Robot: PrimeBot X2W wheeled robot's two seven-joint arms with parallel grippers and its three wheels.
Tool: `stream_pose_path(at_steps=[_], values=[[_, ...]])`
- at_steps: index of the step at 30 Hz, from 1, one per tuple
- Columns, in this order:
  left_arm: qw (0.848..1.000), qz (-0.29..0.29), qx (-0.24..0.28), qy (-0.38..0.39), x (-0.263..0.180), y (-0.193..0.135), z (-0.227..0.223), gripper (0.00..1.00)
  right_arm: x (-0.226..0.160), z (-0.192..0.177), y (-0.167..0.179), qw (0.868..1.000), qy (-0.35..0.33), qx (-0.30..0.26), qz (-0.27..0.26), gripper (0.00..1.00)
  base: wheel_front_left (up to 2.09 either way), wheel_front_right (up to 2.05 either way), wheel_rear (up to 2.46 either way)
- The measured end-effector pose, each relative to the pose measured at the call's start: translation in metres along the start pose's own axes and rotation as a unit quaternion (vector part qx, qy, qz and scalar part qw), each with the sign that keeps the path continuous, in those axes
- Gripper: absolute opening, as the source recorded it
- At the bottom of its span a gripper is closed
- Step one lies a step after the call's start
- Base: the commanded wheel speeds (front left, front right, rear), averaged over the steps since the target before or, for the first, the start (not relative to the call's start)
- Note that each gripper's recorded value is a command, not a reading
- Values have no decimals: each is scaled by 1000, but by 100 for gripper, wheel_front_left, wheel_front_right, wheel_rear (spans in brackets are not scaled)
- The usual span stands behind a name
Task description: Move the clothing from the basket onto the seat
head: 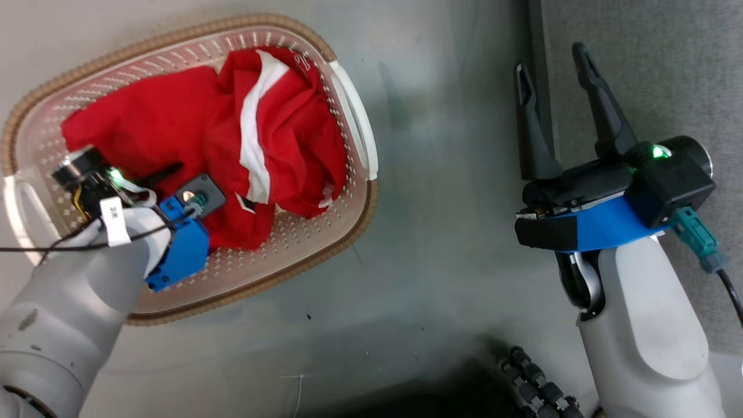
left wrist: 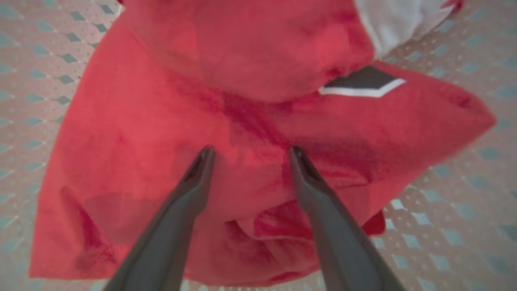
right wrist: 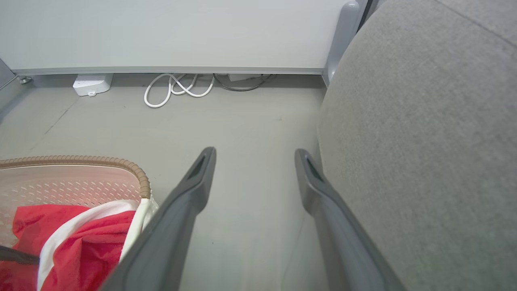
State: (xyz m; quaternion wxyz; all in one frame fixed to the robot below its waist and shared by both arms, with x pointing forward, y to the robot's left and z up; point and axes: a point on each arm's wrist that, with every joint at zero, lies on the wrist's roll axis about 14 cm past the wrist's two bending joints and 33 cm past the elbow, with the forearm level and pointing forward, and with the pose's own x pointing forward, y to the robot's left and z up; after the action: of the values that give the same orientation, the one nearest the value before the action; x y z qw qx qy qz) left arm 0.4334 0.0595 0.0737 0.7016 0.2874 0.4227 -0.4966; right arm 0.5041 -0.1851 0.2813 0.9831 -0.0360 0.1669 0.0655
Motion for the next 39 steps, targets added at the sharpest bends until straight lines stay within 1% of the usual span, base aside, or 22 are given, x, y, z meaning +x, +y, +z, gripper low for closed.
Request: stream_pose_path(at_steps=[6,11,20,21,22,31,39], values=[[1000,-11,-2,17,19,0,-11,100,4,-16,-1,1000,10,-5,-1,100,0,0,0],[999,-16,-5,32,27,-1,-21,100,6,-26,0,1000,18,-6,0,100,0,0,0],[999,-14,-17,49,29,1,-27,100,6,-29,-2,1000,20,-6,-3,100,0,0,0],[999,-14,-16,50,29,1,-27,38,6,-29,-2,1000,19,-6,-3,100,0,0,0],[998,-14,-15,52,29,2,-28,0,6,-29,-3,1000,19,-6,-4,100,0,0,0],[998,-10,-5,57,23,4,-24,0,5,-19,-6,1000,10,-8,-8,100,0,0,0],[999,-6,-8,35,11,2,-10,0,6,-7,-4,1000,-3,-7,-7,100,0,0,0]])
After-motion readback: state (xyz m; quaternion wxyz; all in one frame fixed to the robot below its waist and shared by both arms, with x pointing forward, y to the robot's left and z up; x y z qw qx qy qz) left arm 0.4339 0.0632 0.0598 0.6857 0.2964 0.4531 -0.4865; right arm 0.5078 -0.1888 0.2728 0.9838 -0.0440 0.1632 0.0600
